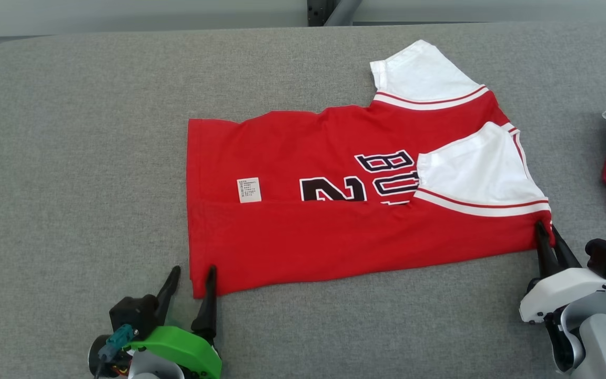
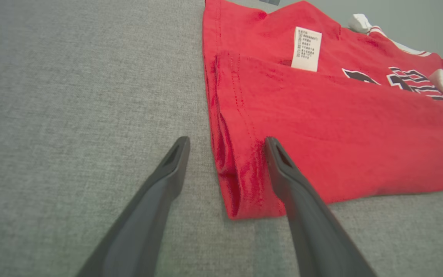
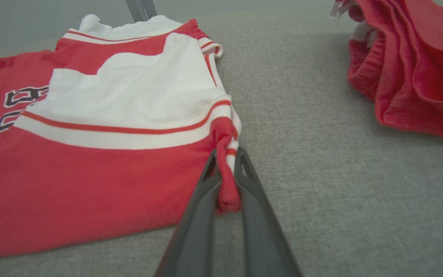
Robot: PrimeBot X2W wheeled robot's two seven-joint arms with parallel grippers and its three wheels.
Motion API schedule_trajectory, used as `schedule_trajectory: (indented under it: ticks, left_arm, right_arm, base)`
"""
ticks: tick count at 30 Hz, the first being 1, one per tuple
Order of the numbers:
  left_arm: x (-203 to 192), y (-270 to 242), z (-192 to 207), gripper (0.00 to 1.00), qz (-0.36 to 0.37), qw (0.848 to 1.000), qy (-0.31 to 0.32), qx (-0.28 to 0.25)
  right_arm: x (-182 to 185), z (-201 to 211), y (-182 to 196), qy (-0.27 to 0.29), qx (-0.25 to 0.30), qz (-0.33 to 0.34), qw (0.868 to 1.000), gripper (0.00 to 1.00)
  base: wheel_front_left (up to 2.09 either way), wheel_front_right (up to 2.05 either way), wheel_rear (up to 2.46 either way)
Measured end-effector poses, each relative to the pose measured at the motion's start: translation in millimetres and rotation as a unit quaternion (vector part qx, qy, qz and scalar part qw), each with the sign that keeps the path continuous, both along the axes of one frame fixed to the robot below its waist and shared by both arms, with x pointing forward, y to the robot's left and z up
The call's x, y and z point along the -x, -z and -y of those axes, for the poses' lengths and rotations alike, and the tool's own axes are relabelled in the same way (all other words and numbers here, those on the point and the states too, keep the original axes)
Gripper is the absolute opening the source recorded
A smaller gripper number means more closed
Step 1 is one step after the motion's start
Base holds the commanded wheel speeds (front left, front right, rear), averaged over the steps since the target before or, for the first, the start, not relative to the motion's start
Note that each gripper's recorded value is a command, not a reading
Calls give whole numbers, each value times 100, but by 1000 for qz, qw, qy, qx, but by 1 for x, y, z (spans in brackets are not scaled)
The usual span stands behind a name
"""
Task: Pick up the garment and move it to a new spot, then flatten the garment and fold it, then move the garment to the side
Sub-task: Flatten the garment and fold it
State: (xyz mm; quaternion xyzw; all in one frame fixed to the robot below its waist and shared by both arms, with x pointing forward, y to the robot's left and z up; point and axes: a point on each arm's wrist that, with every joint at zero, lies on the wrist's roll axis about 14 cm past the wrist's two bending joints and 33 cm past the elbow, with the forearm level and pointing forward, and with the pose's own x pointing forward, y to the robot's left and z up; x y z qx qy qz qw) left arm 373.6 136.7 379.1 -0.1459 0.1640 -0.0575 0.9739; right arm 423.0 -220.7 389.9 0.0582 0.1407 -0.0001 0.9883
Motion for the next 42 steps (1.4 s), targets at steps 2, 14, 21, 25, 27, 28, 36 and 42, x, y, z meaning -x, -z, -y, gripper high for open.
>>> schedule_trajectory:
  ticks: [2, 14, 21, 25, 27, 28, 36, 42]
  left_arm:
    - [4, 8, 2, 100, -15, 1000, 0, 7]
    - [8, 11, 37, 0, -32, 997, 36, 52]
    - [-1, -21, 26, 0, 21, 998, 19, 57]
    - [3, -32, 15, 0, 39, 998, 10, 51]
    - [8, -36, 11, 0, 45, 998, 5, 48]
    - [11, -38, 10, 0, 48, 998, 4, 47]
    - [37, -42, -2, 0, 57, 998, -8, 37]
    - [61, -29, -9, 0, 38, 999, -19, 34]
  right_arm:
    - [-1, -1, -2, -2, 1, 4, 1000, 0]
    - [-2, -5, -15, -9, -1, 24, 1000, 0]
    - [5, -5, -30, -3, -8, 43, 999, 0]
    - [9, -3, -44, 1, -10, 61, 998, 0]
    - [12, -3, -52, 1, -11, 71, 997, 0]
    - [14, -3, -54, 1, -11, 73, 997, 0]
    - [51, -4, -49, 2, -28, 60, 998, 0]
    - [85, -5, -32, 5, -40, 38, 998, 0]
  base:
    - [0, 0, 0]
    - [0, 0, 0]
    - [0, 0, 0]
    - [0, 0, 0]
    - [0, 0, 0]
    - [0, 0, 0]
    - [0, 0, 0]
    - [0, 0, 0]
